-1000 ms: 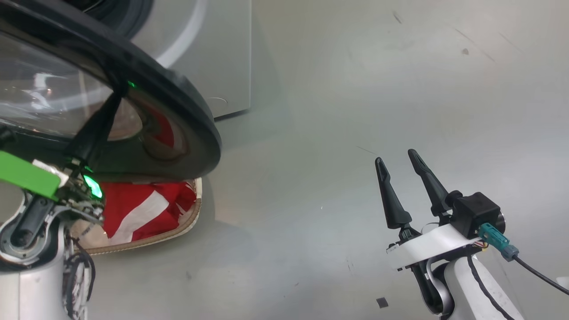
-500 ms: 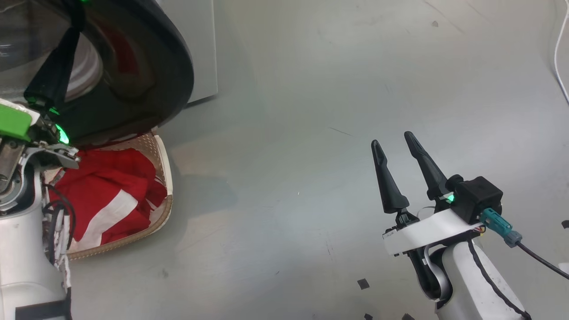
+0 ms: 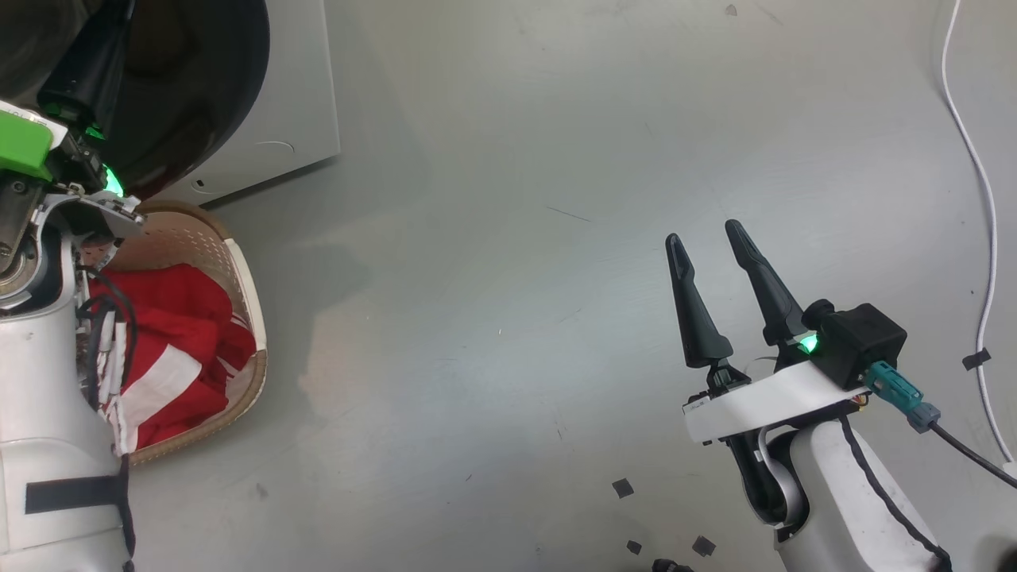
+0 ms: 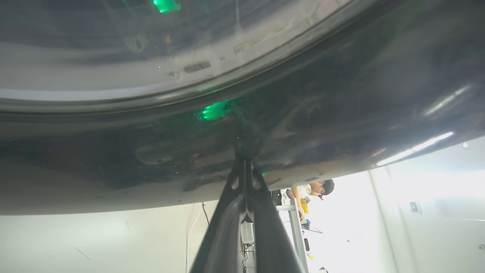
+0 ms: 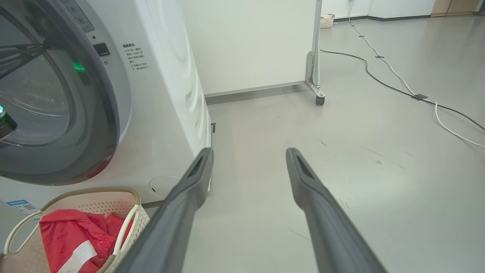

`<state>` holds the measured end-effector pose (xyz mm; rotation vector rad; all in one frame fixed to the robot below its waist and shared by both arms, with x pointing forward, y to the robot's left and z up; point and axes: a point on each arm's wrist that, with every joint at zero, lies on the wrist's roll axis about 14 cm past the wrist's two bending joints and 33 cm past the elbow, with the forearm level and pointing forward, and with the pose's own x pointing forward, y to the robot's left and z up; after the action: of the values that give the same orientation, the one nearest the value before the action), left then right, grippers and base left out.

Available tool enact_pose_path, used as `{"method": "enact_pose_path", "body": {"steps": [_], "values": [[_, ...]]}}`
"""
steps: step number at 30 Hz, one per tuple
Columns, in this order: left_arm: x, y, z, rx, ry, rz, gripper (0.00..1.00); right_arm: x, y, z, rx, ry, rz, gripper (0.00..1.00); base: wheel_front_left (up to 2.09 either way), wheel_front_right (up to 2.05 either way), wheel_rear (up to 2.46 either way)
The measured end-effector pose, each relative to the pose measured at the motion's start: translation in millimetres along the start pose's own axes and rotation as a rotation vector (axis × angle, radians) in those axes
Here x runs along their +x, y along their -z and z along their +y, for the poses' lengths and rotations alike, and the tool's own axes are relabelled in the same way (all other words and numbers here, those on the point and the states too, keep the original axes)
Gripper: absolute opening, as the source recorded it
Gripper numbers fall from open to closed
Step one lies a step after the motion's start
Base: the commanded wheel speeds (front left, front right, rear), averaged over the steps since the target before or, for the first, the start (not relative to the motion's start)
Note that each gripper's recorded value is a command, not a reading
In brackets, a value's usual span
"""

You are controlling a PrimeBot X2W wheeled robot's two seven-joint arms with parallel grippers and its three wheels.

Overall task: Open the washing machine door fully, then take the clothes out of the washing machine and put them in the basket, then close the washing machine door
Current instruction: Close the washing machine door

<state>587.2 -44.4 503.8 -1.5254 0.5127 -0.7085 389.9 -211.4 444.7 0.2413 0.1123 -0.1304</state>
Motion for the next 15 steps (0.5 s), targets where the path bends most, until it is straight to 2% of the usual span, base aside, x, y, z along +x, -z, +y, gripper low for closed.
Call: {"method": "enact_pose_path", "body": {"steps": [15], "values": [[-0.7, -1.2, 2.7, -0.021, -0.024, -0.017, 0.00, 4.5, -3.6, 0.0, 0.018, 0.011, -0.016, 1.00, 0.00, 0.00, 0.00]]}}
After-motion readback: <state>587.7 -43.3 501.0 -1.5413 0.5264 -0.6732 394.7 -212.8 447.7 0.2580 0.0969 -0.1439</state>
